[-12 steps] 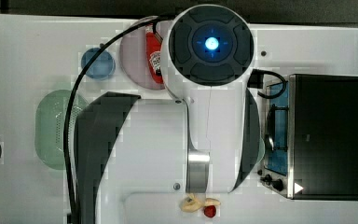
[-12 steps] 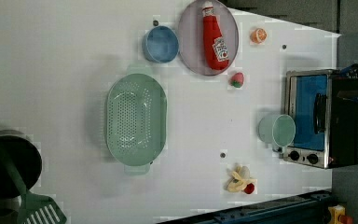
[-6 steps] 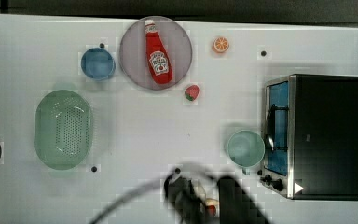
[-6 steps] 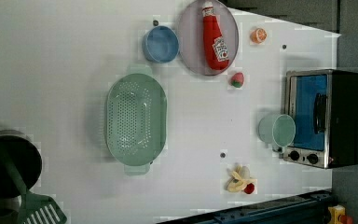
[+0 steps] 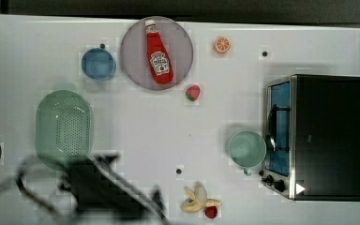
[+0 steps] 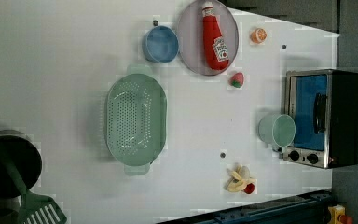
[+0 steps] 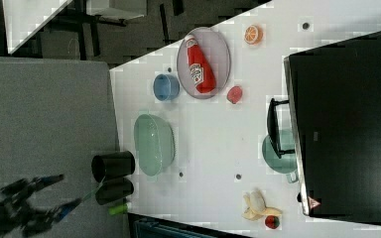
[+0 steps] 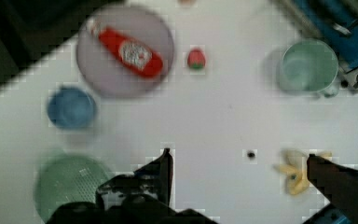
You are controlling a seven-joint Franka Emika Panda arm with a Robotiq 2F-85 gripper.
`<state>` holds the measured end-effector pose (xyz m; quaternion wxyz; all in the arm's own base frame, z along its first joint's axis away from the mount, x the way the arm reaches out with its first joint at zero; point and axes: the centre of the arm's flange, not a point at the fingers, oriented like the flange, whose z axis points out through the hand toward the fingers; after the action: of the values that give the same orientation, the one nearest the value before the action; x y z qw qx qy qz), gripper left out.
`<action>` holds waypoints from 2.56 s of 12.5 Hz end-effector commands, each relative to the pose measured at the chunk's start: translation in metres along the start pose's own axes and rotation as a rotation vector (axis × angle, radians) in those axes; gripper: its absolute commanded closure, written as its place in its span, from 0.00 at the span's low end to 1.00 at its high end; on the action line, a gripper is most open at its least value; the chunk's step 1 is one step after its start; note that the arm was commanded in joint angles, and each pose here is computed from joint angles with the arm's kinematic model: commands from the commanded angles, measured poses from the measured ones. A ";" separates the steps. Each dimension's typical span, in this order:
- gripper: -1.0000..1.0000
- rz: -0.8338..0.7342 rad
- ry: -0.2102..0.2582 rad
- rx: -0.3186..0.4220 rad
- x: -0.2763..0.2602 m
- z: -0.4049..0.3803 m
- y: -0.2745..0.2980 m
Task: Drag strainer left to right.
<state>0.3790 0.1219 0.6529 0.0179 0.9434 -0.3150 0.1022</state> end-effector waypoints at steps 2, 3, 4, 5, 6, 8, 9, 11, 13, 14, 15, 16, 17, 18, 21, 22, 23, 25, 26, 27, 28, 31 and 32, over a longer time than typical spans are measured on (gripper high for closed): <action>0.00 0.096 -0.111 -0.134 -0.055 0.126 -0.093; 0.00 0.151 -0.117 -0.132 -0.069 0.146 -0.113; 0.00 0.216 -0.129 -0.128 -0.081 0.166 -0.131; 0.00 0.288 -0.148 -0.126 -0.092 0.188 -0.147; 0.00 0.357 -0.171 -0.124 -0.101 0.210 -0.161; 0.00 0.490 -0.225 -0.139 -0.115 0.254 -0.179; 0.00 0.554 -0.253 -0.154 -0.120 0.276 -0.185; 0.00 0.666 -0.299 -0.188 -0.125 0.321 -0.192; 0.00 0.733 -0.323 -0.192 -0.129 0.362 -0.198; 0.00 0.743 -0.331 -0.179 -0.132 0.379 -0.200; 0.00 0.750 -0.341 -0.165 -0.135 0.396 -0.203; 0.00 0.757 -0.353 -0.157 -0.138 0.412 -0.203; 0.00 0.760 -0.361 -0.151 -0.140 0.426 -0.203; 0.00 0.761 -0.362 -0.152 -0.139 0.439 -0.201; 0.00 0.779 -0.354 -0.165 -0.133 0.472 -0.192; 0.00 0.792 -0.350 -0.163 -0.128 0.478 -0.189; 0.00 0.801 -0.344 -0.166 -0.124 0.482 -0.185; 0.00 0.812 -0.337 -0.176 -0.118 0.485 -0.178; 0.00 0.819 -0.331 -0.180 -0.115 0.487 -0.174; 0.00 0.830 -0.323 -0.183 -0.109 0.487 -0.169; 0.00 0.840 -0.315 -0.187 -0.104 0.488 -0.163; 0.00 0.866 -0.295 -0.206 -0.091 0.489 -0.140; 0.00 0.877 -0.288 -0.215 -0.086 0.492 -0.131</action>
<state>0.4677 0.2486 0.1417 0.0372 0.7409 -0.6663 -0.0763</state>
